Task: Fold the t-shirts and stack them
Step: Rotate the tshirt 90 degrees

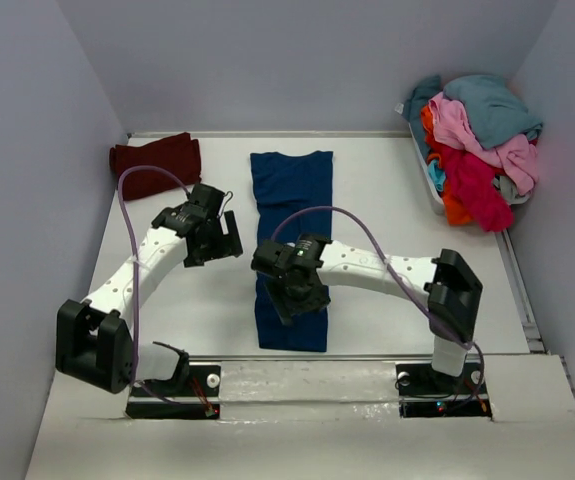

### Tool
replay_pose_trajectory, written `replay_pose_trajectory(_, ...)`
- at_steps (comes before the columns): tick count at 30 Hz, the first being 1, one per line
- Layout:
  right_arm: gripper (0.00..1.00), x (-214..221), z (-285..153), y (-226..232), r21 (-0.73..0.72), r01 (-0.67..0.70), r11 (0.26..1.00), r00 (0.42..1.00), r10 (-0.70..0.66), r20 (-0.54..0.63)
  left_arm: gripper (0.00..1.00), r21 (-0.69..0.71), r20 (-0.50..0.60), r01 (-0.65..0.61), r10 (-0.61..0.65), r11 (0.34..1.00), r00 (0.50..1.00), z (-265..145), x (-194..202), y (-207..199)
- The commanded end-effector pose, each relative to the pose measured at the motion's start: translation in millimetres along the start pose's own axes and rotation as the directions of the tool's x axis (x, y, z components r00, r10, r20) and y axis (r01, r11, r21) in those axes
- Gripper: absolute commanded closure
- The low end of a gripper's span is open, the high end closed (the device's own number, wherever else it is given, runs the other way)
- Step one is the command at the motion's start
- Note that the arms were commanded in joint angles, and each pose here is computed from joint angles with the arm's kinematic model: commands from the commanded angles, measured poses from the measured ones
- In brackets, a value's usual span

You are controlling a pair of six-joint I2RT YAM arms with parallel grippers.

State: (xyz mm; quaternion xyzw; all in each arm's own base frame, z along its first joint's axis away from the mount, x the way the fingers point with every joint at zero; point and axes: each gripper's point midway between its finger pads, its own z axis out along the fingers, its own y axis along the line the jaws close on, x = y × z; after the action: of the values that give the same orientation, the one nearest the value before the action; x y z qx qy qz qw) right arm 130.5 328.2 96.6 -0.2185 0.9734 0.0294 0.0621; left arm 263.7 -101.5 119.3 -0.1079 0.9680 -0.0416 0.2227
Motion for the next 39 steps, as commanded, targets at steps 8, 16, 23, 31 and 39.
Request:
replay_pose_trajectory(8, 0.30, 51, 5, -31, 0.023, -0.137, 0.990, 0.989, 0.138, -0.043, 0.06, 0.095, -0.119, -0.095, 0.106, 0.991, 0.987, -5, 83, -29)
replay_pose_trajectory(16, 0.32, 65, 33, -36, 0.013, -0.142, 0.990, 0.986, 0.142, -0.086, 0.06, 0.140, -0.208, -0.072, 0.100, 0.988, 0.973, -7, 131, -41)
replay_pose_trajectory(23, 0.33, 66, 44, -37, 0.011, -0.125, 0.992, 0.988, 0.126, -0.086, 0.06, 0.143, -0.270, -0.034, 0.072, 0.989, 0.960, -6, 155, -31)
replay_pose_trajectory(31, 0.35, 52, 57, -29, 0.010, -0.087, 0.996, 0.992, 0.087, -0.087, 0.06, 0.122, -0.322, -0.062, 0.099, 0.991, 0.942, 6, 165, -30)
replay_pose_trajectory(39, 0.37, 51, 70, -40, 0.022, -0.122, 0.992, 0.988, 0.124, -0.093, 0.09, 0.110, -0.389, -0.096, 0.132, 0.989, 0.912, 20, 177, -31)
